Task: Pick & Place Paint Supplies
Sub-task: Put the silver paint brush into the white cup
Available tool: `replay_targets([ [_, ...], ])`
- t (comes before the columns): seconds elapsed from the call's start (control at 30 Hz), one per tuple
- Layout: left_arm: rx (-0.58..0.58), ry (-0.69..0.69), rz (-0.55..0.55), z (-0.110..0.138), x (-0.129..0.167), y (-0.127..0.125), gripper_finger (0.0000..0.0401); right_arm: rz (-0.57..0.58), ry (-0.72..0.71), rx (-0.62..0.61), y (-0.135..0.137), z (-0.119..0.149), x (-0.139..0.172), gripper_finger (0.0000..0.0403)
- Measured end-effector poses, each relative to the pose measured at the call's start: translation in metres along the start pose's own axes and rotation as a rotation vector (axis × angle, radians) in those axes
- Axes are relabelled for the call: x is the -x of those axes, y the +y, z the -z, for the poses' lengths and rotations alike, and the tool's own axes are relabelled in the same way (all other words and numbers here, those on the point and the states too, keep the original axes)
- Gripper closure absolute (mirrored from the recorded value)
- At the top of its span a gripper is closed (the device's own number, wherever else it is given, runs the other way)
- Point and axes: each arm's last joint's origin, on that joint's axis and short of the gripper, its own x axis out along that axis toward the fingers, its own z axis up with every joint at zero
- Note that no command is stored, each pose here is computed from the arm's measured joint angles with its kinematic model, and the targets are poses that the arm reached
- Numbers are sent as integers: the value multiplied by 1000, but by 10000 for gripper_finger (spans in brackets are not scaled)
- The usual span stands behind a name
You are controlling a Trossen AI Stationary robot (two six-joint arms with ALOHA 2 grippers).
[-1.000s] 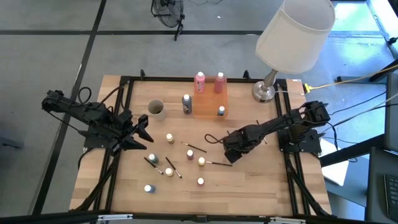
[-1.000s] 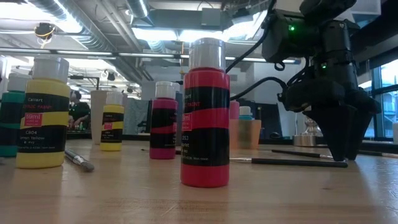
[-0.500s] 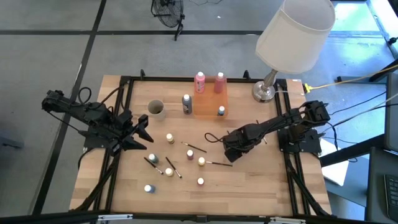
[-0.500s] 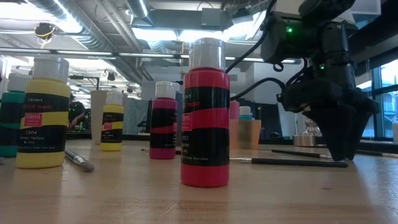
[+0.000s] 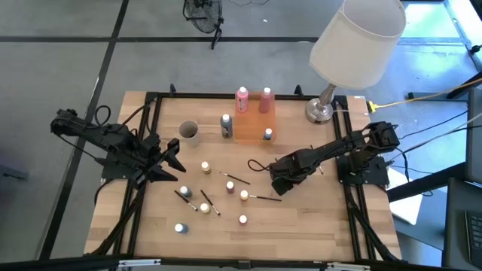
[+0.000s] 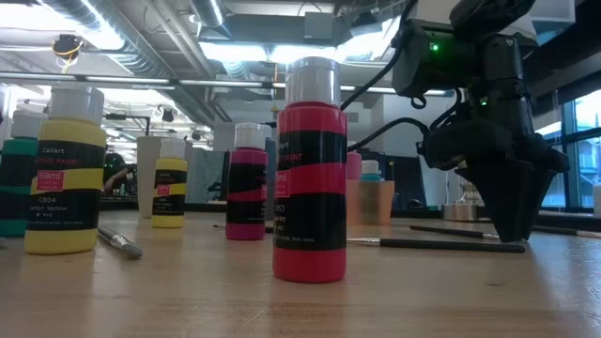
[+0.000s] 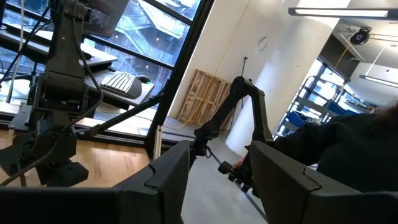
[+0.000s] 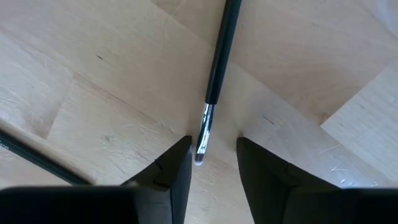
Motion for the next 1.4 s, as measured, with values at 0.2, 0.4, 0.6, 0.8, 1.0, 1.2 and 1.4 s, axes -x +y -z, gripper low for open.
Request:
replay_targets([
  [0.2, 0, 0, 0, 0, 0, 0, 235, -1, 2, 0, 0, 0, 0, 273],
  [0.4, 0, 0, 0, 0, 0, 0, 235, 0, 8, 2, 0, 0, 0, 290],
  [0.6, 1, 0, 0, 0, 0, 0, 235, -2, 19, 2, 0, 1, 0, 305],
  [0.8, 0, 0, 0, 0, 0, 0, 235, -5, 34, -9, -1, 1, 0, 314],
  [1.0, 1, 0, 0, 0, 0, 0, 235, -10, 50, -10, 0, 2, 0, 321],
  [1.2, 2, 0, 0, 0, 0, 0, 235, -19, 69, -11, 0, 3, 0, 323],
  [1.4, 4, 0, 0, 0, 0, 0, 235, -15, 92, -9, 2, 5, -3, 323],
])
